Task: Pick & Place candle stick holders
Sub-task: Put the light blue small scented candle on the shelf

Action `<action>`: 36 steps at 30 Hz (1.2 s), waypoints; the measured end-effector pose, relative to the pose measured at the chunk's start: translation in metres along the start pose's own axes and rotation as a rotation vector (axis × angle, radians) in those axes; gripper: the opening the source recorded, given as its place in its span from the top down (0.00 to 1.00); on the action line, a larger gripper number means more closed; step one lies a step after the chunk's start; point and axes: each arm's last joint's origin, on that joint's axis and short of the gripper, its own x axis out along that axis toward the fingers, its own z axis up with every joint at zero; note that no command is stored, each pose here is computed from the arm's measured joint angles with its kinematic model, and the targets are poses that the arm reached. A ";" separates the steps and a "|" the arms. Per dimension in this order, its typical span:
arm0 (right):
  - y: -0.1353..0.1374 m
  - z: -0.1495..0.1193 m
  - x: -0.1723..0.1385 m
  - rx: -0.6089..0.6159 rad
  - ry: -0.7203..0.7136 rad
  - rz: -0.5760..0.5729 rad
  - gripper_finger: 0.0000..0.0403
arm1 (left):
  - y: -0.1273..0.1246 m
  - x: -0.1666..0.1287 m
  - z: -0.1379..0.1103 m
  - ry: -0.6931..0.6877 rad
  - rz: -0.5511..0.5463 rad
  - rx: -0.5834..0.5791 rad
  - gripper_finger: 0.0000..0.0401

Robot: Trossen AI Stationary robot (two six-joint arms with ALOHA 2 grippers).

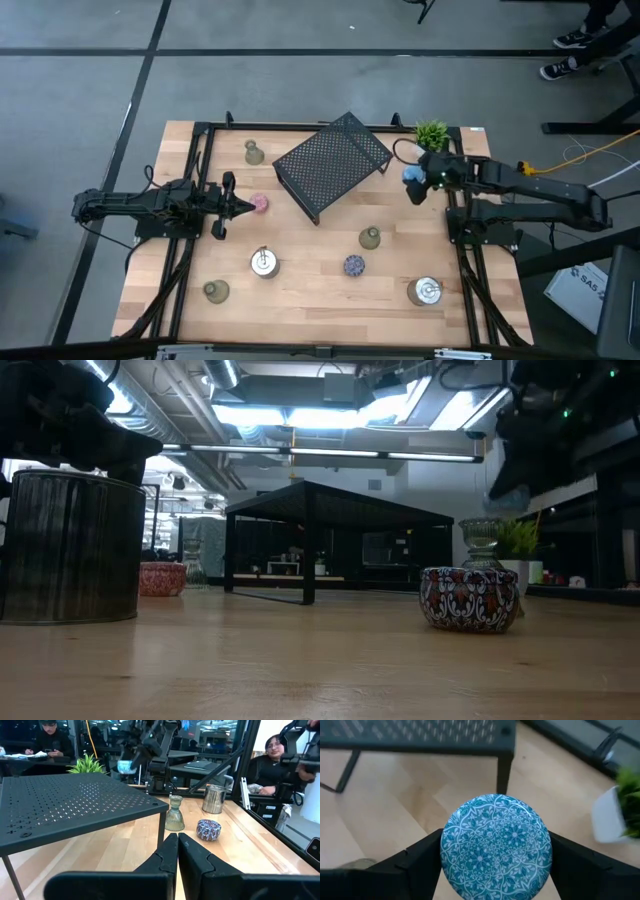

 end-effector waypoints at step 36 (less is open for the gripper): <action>0.045 0.118 -0.025 -0.058 -0.003 0.051 0.23 | 0.000 0.000 0.000 0.000 0.000 0.000 0.98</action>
